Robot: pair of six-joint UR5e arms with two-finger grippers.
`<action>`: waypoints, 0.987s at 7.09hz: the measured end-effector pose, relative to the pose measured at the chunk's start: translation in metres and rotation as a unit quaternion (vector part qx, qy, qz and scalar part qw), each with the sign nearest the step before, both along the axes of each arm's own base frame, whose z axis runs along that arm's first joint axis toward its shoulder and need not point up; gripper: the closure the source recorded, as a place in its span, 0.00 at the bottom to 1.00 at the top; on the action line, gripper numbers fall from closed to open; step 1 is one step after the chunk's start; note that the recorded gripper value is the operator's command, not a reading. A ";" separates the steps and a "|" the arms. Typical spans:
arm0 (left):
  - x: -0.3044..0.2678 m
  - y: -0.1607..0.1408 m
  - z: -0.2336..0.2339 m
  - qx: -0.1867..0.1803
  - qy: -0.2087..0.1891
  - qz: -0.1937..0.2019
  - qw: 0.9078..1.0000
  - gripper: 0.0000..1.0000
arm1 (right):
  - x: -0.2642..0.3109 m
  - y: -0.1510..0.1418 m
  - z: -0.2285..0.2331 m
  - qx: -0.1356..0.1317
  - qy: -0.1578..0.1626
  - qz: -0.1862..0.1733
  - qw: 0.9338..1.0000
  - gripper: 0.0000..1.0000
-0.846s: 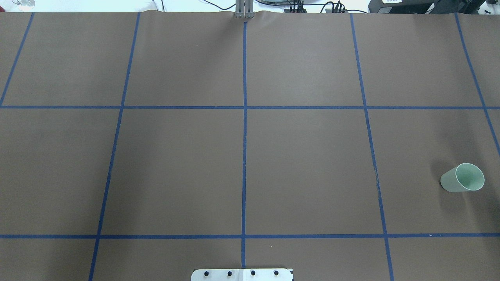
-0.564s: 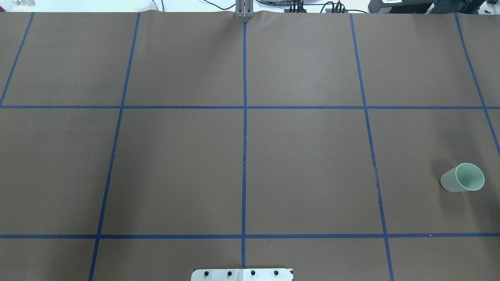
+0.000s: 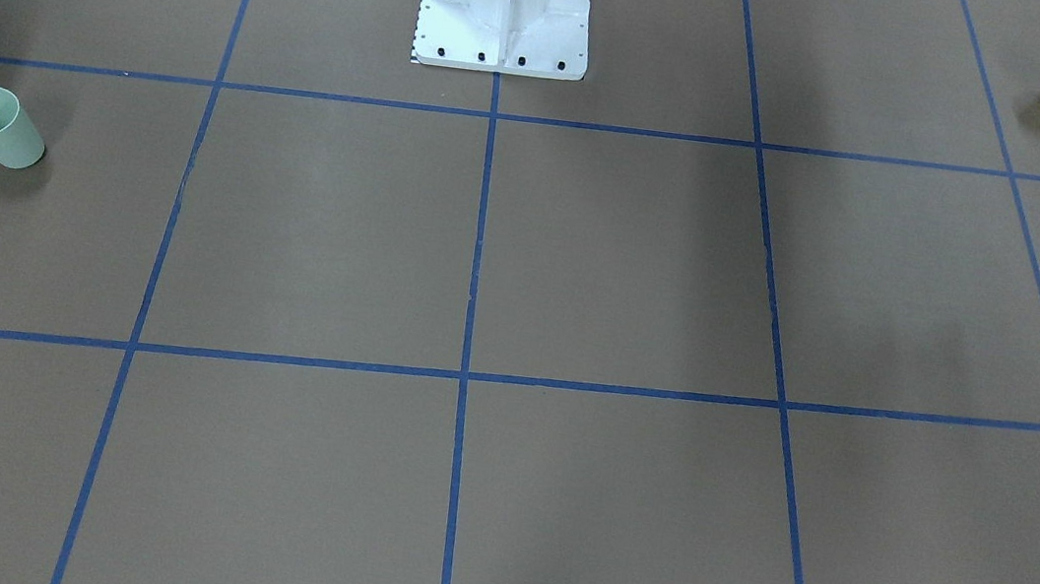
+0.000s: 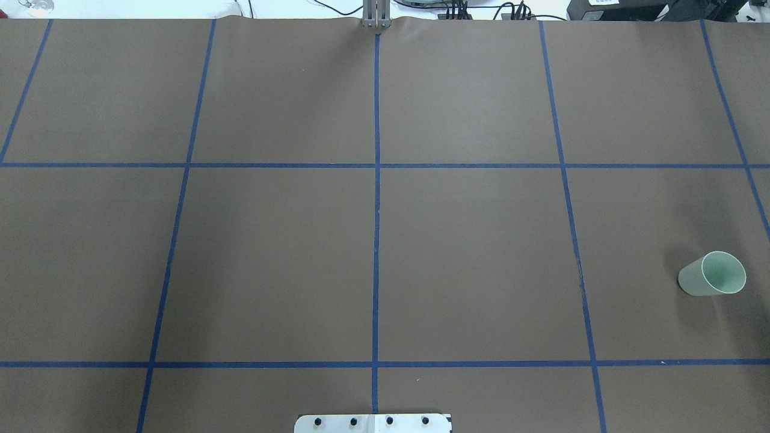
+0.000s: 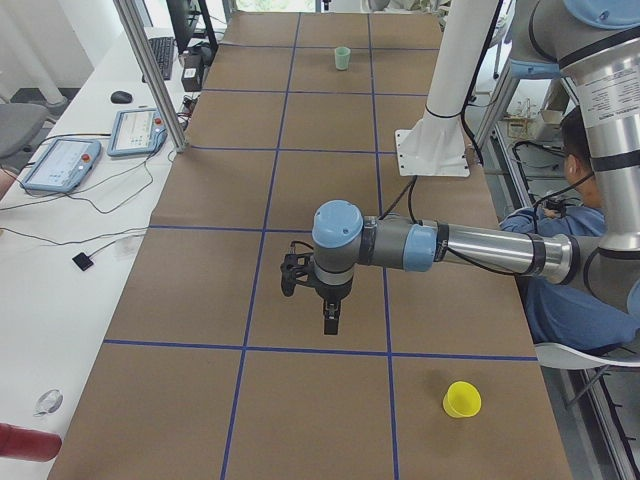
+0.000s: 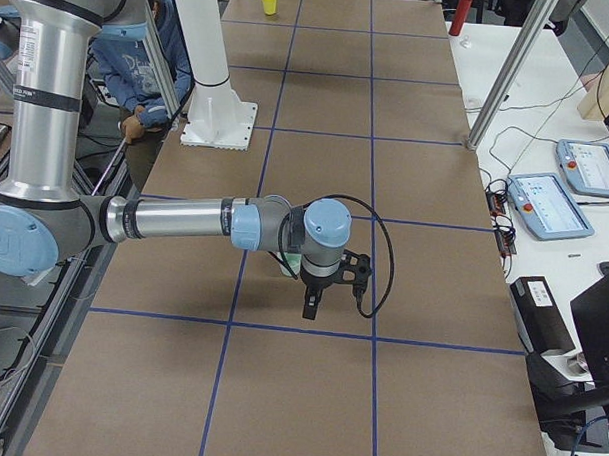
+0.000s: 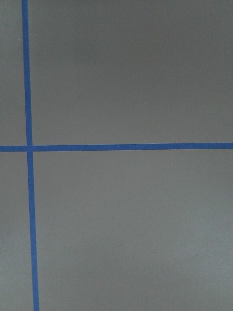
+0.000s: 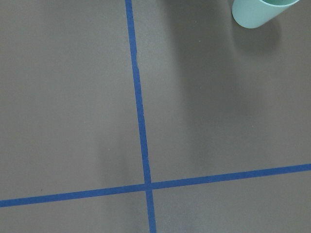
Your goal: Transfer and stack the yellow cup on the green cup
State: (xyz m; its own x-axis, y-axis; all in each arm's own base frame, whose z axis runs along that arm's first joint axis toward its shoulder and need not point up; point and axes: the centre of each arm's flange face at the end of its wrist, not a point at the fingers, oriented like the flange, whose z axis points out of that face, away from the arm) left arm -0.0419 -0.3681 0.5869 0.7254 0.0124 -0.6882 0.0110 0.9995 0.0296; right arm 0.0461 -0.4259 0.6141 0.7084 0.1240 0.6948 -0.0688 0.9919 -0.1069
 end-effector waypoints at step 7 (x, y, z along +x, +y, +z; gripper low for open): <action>0.002 0.076 0.059 -0.203 0.016 -0.194 0.960 0.00 | -0.001 0.000 -0.006 0.004 -0.003 -0.001 1.000 0.00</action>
